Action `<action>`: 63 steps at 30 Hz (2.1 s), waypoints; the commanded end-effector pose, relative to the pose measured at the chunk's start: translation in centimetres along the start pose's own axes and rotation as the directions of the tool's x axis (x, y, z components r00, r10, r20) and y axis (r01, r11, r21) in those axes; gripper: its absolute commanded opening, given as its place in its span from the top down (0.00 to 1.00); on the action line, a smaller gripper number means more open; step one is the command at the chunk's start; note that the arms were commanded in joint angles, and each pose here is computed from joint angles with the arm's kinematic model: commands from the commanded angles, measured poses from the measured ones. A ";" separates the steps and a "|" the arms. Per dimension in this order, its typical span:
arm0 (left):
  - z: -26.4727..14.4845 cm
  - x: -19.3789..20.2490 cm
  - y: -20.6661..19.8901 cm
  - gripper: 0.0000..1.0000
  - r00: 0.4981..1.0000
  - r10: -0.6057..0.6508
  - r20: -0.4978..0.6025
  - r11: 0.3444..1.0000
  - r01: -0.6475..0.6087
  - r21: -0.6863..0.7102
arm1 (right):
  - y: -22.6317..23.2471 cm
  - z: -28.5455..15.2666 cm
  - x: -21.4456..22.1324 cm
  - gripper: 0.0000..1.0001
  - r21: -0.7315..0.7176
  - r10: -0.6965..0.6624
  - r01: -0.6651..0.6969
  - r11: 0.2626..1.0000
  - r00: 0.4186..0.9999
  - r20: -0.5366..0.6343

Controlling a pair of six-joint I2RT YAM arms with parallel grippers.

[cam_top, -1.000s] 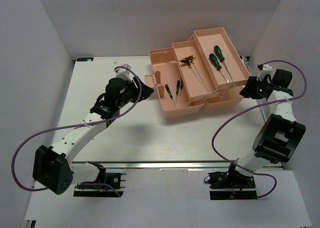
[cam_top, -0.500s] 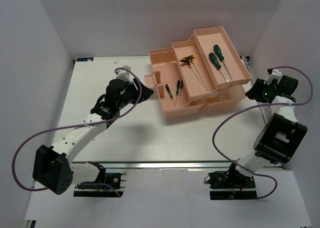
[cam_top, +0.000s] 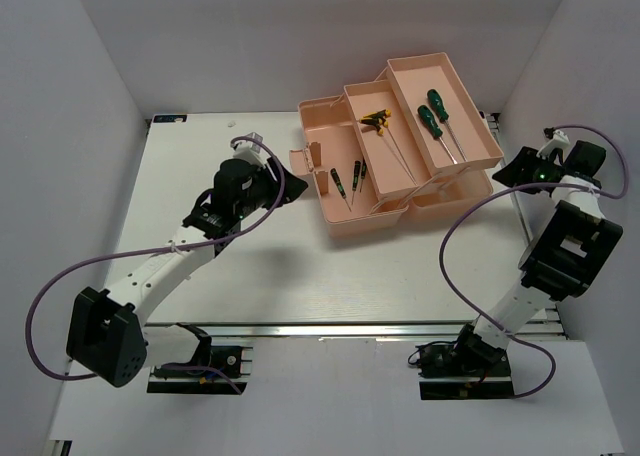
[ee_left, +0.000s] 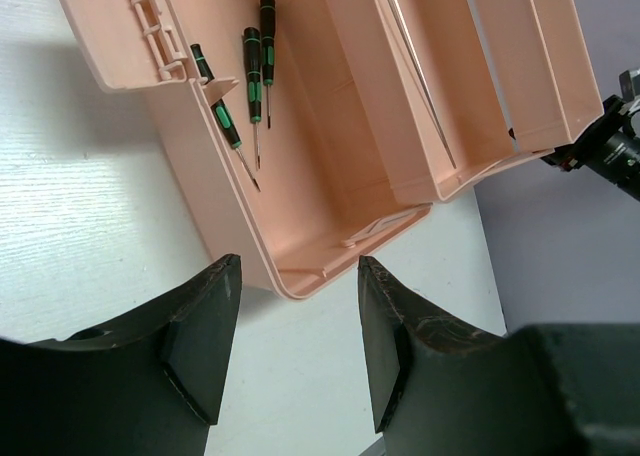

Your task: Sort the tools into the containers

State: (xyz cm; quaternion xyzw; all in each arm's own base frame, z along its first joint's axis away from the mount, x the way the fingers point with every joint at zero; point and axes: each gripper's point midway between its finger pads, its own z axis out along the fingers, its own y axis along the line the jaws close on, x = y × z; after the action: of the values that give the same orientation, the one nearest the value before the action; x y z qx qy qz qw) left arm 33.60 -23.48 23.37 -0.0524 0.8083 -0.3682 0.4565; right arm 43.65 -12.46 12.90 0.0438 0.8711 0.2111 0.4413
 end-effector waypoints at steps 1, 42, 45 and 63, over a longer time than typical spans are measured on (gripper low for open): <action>0.4 -0.6 -0.5 0.40 1.000 0.007 0.012 1.000 -0.008 0.015 | 1.4 -0.1 -1.8 0.48 -0.068 0.013 -0.011 0.998 1.000 0.024; 2.8 -1.9 -3.1 0.41 1.000 0.021 -0.017 0.996 -0.019 0.088 | 7.8 -1.8 -7.3 1.00 0.138 -0.298 0.272 0.952 0.926 0.232; 3.3 -2.1 -3.8 0.41 1.000 0.024 -0.019 0.994 -0.022 0.104 | 8.9 -3.4 -9.7 1.00 0.165 -0.337 0.300 0.939 0.896 0.289; 8.2 -8.8 -13.5 0.40 0.998 -0.043 0.054 0.944 0.023 0.328 | 20.7 -10.2 -19.2 1.00 0.396 -0.720 0.603 0.692 0.535 0.443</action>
State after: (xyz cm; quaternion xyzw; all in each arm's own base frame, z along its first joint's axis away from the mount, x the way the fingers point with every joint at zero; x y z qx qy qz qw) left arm 41.04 -32.72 33.07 0.0021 0.7407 -0.4745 0.4756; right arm 44.93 -3.74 27.81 -0.1419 0.7994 -0.0177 0.5836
